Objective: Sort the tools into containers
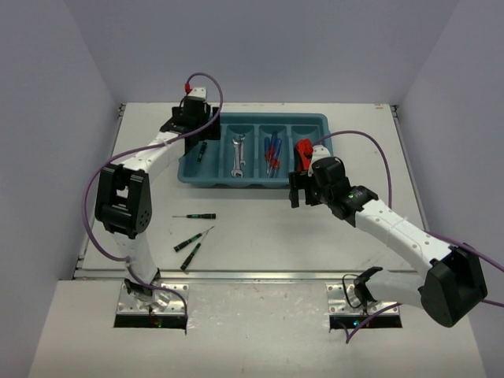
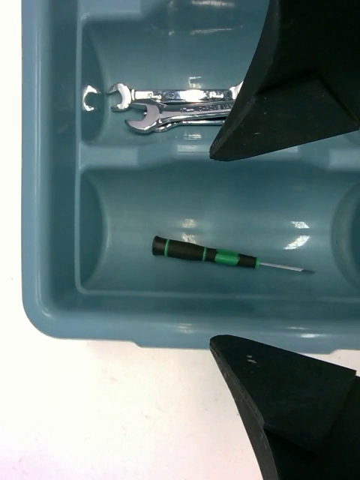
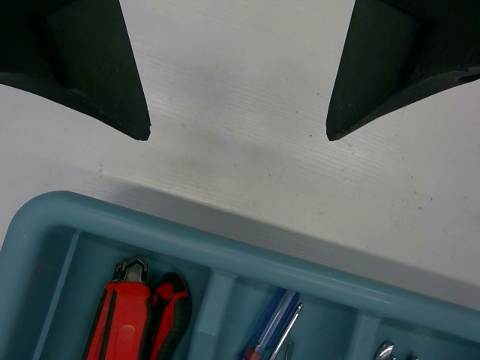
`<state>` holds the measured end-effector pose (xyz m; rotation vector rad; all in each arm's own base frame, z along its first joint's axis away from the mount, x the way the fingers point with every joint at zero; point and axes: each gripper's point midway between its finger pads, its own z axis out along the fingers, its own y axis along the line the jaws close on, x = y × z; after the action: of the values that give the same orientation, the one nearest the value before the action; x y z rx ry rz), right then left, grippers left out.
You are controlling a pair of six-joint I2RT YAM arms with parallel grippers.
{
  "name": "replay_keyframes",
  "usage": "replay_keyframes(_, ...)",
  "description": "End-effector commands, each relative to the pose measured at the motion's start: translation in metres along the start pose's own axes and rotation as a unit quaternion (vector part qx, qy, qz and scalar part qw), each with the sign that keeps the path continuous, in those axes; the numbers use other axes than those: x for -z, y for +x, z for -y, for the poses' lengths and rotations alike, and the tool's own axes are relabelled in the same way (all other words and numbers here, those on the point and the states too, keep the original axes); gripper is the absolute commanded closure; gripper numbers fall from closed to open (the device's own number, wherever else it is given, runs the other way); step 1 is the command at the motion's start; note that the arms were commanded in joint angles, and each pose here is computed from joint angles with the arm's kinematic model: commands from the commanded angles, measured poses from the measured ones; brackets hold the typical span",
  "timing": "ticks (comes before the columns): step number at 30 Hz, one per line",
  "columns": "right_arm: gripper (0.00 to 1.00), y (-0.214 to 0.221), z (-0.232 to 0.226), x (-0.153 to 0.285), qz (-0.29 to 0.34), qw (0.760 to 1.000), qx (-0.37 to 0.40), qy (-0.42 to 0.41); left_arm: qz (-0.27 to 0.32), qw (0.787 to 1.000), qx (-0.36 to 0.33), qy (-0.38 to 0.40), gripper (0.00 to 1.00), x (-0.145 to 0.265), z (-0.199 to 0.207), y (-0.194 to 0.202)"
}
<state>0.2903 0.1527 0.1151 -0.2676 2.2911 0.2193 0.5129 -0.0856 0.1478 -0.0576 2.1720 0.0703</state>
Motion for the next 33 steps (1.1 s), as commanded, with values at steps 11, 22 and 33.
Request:
replay_keyframes(11,0.01,-0.009,0.004,-0.005,0.015,1.000,0.002,0.010,0.037,0.828,0.500,-0.253,0.00,0.197,-0.097,0.013)
replay_keyframes(22,0.01,-0.009,0.004,-0.005,0.015,1.000,-0.001,0.011,-0.094,0.775,0.578,-0.237,0.03,0.186,-0.050,0.158)
replay_keyframes(33,0.01,-0.010,0.003,-0.005,0.018,1.000,0.000,0.009,-0.184,0.777,0.528,-0.289,0.25,0.161,-0.008,0.206)
